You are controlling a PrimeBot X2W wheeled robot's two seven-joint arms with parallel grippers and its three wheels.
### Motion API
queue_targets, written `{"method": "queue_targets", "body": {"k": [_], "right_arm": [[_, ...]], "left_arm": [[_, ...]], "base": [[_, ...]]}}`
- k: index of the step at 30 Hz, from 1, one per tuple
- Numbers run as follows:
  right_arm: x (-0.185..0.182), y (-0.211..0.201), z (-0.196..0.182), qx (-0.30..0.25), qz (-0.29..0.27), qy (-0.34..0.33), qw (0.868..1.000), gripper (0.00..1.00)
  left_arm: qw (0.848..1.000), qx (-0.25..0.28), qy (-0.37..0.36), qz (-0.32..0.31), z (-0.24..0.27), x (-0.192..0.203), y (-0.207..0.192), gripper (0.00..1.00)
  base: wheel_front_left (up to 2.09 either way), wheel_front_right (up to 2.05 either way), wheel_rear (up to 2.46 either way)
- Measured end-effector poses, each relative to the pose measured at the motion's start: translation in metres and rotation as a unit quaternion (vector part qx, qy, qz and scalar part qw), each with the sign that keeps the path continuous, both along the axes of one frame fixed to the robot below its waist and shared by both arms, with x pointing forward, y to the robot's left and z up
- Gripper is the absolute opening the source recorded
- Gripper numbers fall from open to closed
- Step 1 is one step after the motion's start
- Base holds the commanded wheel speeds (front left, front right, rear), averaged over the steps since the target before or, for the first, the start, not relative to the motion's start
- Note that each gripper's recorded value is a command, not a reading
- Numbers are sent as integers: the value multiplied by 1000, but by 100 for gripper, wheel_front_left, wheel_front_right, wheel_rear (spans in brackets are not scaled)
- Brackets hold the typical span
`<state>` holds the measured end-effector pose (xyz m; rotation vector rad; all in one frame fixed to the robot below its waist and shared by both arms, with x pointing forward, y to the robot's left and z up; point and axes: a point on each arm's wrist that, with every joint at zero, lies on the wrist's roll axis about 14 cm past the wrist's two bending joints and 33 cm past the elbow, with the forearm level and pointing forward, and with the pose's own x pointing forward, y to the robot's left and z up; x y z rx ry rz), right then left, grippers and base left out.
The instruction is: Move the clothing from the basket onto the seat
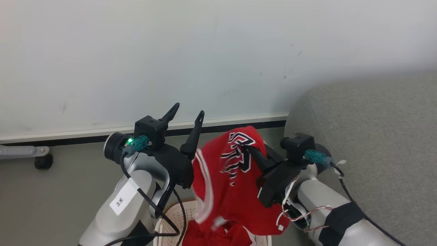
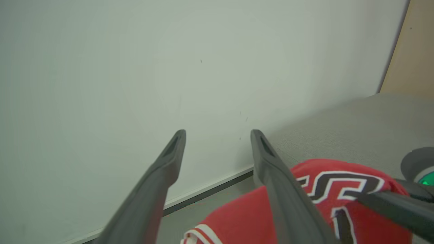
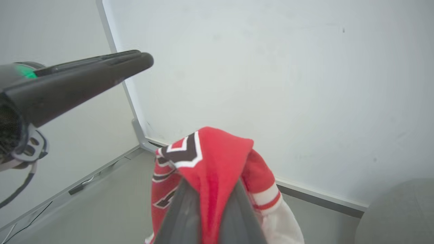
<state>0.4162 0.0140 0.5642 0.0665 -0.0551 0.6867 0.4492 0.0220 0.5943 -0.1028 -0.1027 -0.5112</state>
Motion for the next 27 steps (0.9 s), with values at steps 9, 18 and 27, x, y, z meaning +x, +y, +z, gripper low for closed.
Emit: {"method": "queue_targets", "body": {"k": [9, 18, 27], "right_arm": [[9, -55, 7, -18, -64, -24, 998, 0], [-3, -116, 5, -30, -139, -38, 989, 0], [-25, -174, 24, -43, -208, -80, 974, 0]], "left_arm": [[999, -1, 33, -30, -39, -20, -18, 100], [994, -1, 63, -92, -72, -57, -55, 100], [985, -9, 75, -153, -80, -84, -96, 100]], "base": [[0, 0, 0], [0, 0, 0], [0, 0, 0]]}}
